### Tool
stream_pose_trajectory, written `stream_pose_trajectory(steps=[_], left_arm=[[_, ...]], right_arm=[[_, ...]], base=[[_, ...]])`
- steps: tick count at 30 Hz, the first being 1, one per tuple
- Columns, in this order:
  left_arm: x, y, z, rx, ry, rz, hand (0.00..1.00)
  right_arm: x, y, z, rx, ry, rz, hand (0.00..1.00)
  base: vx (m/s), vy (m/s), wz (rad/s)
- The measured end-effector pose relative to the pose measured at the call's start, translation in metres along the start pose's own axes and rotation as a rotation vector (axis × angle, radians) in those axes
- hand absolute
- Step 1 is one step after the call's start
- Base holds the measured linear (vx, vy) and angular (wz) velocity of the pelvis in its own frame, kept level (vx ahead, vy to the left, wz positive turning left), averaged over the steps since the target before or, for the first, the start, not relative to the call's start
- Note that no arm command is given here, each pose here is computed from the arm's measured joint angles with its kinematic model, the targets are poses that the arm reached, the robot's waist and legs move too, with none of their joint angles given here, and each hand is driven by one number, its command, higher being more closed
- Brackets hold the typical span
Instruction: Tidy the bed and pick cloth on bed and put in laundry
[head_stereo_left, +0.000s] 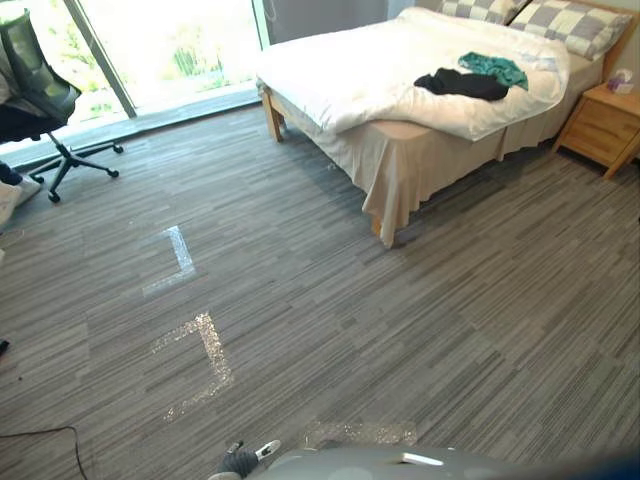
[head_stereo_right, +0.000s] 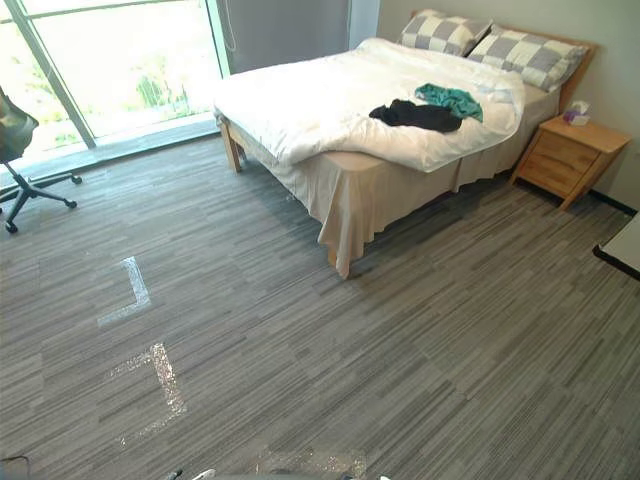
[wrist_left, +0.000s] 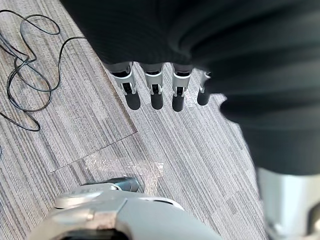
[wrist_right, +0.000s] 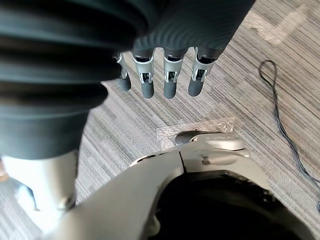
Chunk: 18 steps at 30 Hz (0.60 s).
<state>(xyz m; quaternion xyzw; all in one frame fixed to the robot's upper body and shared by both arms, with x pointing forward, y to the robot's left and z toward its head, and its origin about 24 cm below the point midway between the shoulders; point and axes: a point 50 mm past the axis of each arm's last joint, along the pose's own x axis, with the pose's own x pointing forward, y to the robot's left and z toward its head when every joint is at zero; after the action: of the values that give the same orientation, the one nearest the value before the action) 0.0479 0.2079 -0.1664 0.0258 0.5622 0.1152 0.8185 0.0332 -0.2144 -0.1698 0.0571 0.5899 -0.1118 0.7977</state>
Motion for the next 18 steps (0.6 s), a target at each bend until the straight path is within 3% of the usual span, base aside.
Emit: stream_pose_trajectory(steps=[18], left_arm=[[0.002,0.0,0.008,0.015,-0.042,-0.035,0.0]], right_arm=[[0.002,0.004,0.01,0.087,-0.048,-0.001,0.0]], base=[[0.05,-0.019,-0.03]])
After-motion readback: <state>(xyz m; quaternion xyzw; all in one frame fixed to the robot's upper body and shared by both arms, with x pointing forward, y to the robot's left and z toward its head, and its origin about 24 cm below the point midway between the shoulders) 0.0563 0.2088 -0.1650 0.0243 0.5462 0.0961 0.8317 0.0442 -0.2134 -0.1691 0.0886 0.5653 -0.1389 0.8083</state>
